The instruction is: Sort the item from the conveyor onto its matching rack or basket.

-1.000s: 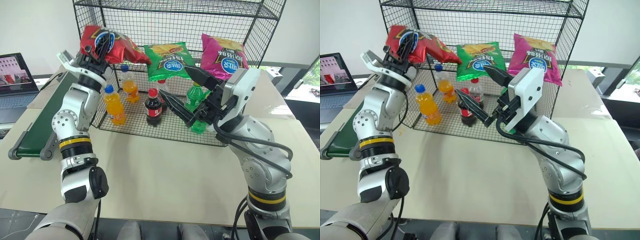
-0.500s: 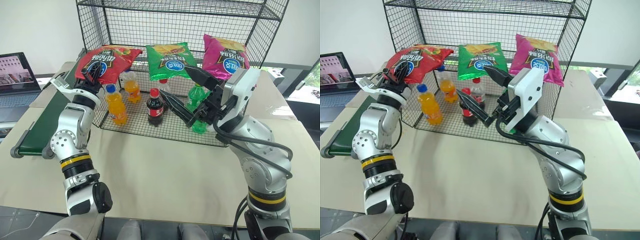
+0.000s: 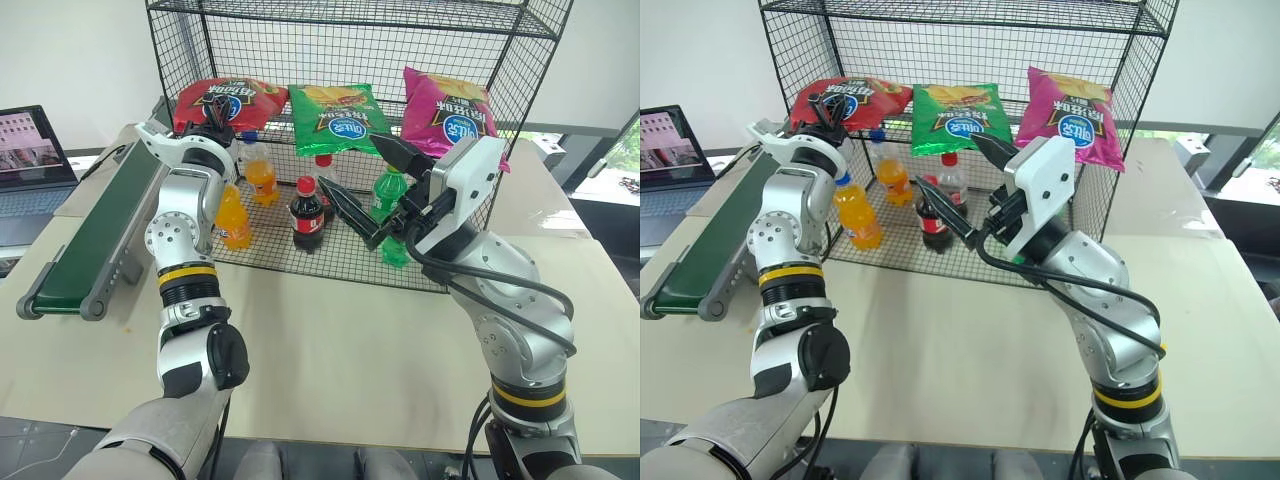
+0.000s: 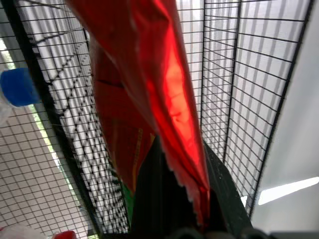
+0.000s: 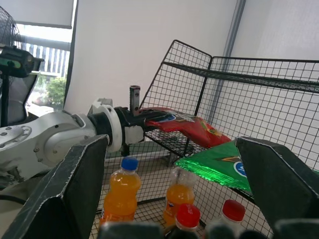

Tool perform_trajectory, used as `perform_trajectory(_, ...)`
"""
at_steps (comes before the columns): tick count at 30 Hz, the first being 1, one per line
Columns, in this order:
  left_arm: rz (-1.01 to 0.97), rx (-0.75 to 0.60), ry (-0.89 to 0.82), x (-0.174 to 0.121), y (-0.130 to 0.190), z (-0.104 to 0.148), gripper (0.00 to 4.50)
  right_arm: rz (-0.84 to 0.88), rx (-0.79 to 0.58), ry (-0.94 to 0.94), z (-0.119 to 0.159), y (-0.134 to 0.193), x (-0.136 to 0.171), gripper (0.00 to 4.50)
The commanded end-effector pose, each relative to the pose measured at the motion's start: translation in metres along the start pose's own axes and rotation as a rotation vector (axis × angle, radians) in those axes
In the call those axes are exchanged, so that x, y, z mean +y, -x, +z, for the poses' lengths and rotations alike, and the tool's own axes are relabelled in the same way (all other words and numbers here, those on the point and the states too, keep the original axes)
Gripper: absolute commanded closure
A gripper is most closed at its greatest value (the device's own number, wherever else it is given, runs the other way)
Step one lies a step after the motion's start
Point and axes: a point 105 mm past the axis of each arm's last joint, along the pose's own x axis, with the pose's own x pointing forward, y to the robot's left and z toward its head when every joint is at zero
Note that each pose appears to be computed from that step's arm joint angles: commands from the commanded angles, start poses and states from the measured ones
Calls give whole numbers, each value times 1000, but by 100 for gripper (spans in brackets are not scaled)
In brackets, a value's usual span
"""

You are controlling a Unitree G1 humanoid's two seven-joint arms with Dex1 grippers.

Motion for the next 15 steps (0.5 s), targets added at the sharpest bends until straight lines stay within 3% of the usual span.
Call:
perform_trajectory(1,-49,-23,-18,-17,-9,6,441,-16,-42,35,14,2,-1,0)
perform_trajectory(4,-53,-8,-35,-17,-13,5,441,-18,-41,35,14,2,-1,0)
perform_trajectory(5,-53,-3,-40,-17,-13,5,419,-19,-41,34,14,2,-1,0)
perform_trajectory(8,-81,15,-44,-22,-12,4,316,-19,-38,32,13,2,-1,0)
perform_trajectory(13,-79,19,-56,-22,-3,9,72,-18,-34,26,12,3,0,0)
perform_trajectory(15,-70,20,-67,-21,4,12,15,-18,-33,25,11,3,0,0)
